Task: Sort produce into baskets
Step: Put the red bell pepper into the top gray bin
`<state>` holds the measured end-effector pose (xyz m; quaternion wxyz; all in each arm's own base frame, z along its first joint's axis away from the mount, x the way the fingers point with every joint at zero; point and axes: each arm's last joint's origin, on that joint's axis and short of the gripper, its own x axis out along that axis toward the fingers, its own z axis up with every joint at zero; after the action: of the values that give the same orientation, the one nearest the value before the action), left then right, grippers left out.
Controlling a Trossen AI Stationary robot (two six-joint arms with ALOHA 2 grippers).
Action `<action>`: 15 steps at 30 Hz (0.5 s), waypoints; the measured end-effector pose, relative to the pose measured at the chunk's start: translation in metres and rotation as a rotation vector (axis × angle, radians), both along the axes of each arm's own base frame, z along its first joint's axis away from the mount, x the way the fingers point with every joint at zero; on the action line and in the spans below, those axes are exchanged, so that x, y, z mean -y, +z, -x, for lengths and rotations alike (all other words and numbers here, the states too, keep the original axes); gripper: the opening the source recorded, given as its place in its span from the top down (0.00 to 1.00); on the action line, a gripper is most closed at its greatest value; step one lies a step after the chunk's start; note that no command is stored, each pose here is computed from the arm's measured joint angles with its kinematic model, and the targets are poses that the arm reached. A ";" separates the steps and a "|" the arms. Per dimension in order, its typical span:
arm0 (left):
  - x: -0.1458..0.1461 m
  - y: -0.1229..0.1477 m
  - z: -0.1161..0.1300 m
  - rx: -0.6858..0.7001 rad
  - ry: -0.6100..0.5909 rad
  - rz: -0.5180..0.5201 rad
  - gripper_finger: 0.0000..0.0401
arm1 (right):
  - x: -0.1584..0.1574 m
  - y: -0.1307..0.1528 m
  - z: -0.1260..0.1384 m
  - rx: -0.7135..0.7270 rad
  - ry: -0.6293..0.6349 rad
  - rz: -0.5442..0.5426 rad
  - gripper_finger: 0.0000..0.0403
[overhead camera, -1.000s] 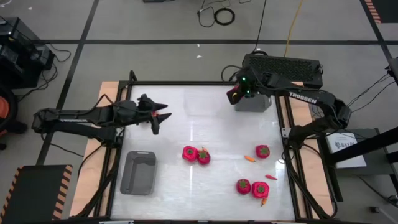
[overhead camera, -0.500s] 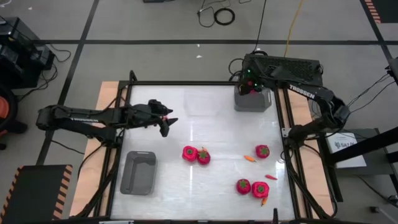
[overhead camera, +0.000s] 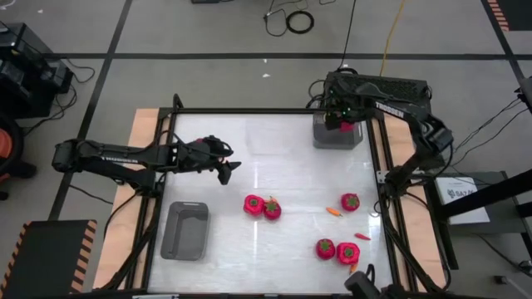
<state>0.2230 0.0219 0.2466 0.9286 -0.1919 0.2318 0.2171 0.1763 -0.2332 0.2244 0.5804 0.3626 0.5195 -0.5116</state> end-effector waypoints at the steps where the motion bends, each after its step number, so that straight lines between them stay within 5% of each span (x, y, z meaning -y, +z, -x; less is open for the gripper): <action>1: 0.000 0.000 0.000 -0.001 0.000 0.000 0.30 | 0.001 -0.001 0.001 -0.004 -0.004 -0.005 0.24; 15: 0.000 0.000 0.000 0.013 0.026 0.042 0.30 | 0.009 -0.006 0.003 -0.028 0.116 -0.006 0.21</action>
<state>0.2229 0.0217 0.2463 0.9230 -0.2158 0.2277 0.2228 0.1736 -0.2420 0.2183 0.6008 0.3266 0.5492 -0.4804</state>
